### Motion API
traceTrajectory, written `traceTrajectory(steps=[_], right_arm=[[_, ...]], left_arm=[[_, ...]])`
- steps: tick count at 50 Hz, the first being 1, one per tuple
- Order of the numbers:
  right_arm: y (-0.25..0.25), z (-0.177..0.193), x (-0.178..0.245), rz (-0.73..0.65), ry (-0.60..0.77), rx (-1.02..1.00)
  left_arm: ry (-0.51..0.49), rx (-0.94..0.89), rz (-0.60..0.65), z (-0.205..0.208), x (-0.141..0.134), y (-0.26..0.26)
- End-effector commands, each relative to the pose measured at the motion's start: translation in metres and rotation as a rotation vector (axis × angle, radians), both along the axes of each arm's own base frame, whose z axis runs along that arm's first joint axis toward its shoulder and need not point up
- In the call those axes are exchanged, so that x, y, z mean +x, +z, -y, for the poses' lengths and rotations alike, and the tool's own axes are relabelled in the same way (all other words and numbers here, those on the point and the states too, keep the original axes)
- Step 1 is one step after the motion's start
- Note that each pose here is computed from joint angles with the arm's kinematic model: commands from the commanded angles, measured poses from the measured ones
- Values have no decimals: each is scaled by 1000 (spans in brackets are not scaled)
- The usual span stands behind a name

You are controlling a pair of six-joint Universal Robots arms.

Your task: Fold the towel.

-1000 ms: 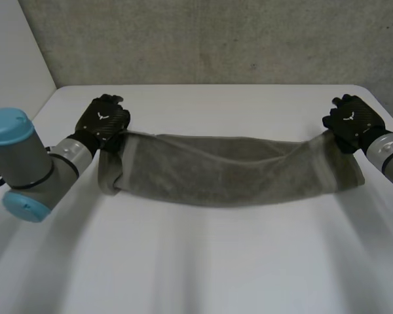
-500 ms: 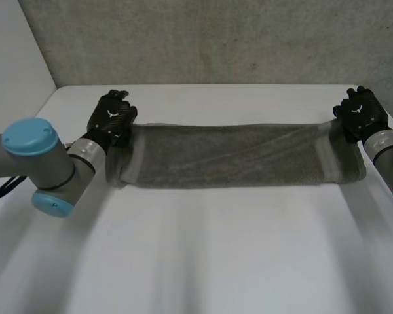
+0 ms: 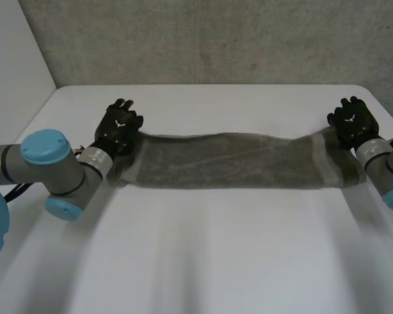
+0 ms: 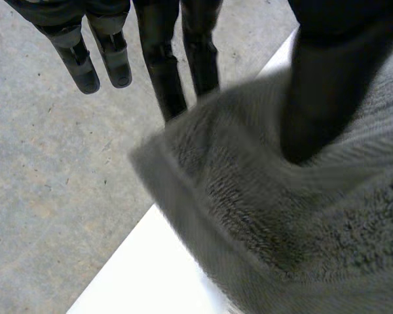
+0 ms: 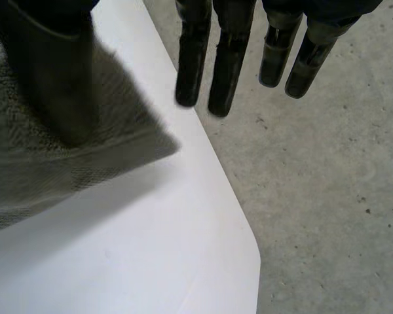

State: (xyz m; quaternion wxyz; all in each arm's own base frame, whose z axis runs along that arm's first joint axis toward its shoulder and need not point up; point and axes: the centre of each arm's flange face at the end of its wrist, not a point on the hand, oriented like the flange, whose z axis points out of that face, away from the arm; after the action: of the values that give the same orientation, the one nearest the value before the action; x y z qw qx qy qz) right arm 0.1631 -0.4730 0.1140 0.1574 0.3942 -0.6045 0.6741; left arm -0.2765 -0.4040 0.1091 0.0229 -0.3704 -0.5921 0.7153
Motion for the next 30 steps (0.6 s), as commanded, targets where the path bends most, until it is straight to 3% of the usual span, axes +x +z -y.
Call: traceTrajectory(steps=[1, 7, 13, 19, 24, 30], right_arm=[[15, 3, 0, 1, -9, -34], [87, -3, -4, 30, -23, -160], [120, -27, -7, 105, -34, -111], [117, -49, -8, 143, -38, 28], [81, -77, -13, 140, -61, 268], [60, -88, -26, 147, -64, 363]], left_arm=[[11, -18, -7, 1, 0, 10], [51, -94, -41, 1, 4, 53], [56, -147, -60, -25, 7, 100], [47, -53, -28, -47, 11, 86], [48, 69, 14, -69, 18, 68], [66, 197, 61, -85, 28, 43]])
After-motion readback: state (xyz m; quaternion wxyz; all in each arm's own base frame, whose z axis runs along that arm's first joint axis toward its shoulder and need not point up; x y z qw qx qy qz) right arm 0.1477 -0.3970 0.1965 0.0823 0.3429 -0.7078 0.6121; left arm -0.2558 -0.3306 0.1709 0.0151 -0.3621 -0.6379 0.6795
